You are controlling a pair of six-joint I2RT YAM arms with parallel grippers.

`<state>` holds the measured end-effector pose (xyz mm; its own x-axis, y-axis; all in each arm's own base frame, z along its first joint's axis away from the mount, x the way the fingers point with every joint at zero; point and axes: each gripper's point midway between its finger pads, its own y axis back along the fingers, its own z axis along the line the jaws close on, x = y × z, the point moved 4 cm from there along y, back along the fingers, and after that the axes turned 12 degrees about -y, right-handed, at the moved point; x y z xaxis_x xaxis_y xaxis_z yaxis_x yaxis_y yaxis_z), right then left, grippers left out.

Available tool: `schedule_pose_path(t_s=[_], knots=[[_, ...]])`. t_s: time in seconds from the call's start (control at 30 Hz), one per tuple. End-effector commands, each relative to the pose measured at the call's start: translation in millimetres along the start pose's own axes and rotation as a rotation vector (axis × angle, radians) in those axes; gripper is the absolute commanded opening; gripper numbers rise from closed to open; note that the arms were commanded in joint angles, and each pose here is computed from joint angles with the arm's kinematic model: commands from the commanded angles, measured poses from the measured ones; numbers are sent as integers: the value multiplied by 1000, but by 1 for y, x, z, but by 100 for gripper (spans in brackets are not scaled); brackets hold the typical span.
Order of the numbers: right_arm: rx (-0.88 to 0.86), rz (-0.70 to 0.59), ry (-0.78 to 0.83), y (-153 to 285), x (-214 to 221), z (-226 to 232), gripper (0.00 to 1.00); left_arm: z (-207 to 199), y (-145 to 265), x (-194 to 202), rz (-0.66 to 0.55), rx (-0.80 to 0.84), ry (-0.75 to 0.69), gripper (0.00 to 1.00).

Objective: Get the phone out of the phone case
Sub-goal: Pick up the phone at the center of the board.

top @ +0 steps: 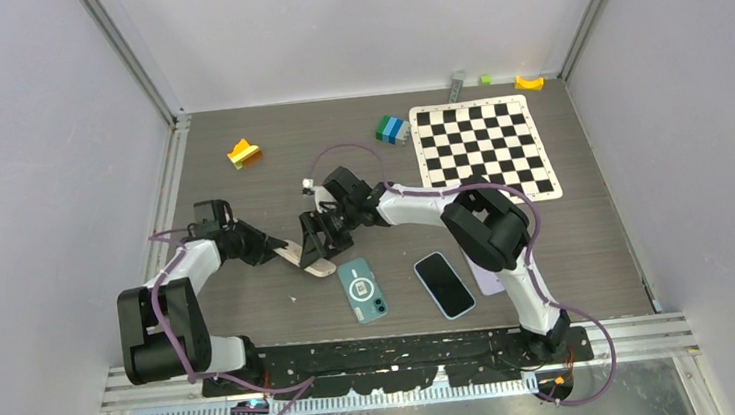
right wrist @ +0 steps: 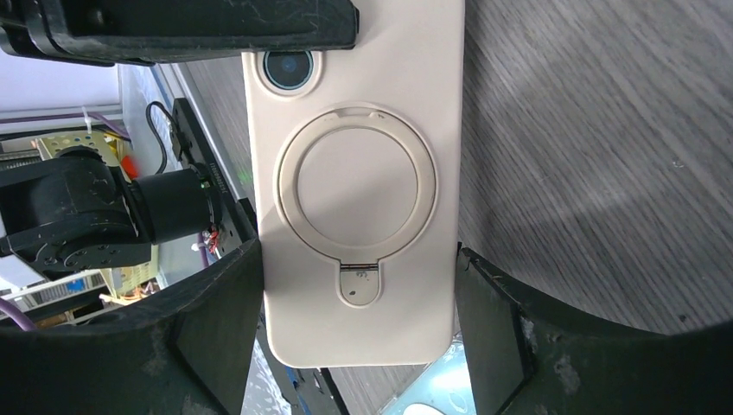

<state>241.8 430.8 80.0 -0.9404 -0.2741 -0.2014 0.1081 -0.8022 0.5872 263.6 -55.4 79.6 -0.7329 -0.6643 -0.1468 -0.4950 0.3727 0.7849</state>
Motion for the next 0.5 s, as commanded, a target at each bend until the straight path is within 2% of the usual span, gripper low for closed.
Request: schedule_pose_path(t_s=[0.0, 0.03, 0.1, 0.13, 0.17, 0.23, 0.33, 0.47], knots=[[-6, -56, 71, 8, -16, 17, 29, -7, 7, -9, -53, 2, -6, 0], [9, -72, 75, 10, -18, 18, 34, -9, 8, -11, -57, -3, -4, 0], [31, -114, 94, 18, -24, 22, 63, -15, 14, -15, -68, -5, -2, 0], [35, -139, 113, 25, -25, 28, 72, -17, 17, -17, -73, -11, 3, 0], [65, -188, 126, 30, -31, 28, 85, -19, 21, -19, -82, -21, 9, 0], [113, -269, 166, 46, -38, 32, 96, -23, 30, -23, -91, -49, 20, 0], [215, -380, 247, 71, -48, 41, 99, -32, 47, -30, -119, -91, 27, 0], [338, -428, 418, 80, -39, 58, 100, -45, 62, -39, -148, -93, 33, 0]])
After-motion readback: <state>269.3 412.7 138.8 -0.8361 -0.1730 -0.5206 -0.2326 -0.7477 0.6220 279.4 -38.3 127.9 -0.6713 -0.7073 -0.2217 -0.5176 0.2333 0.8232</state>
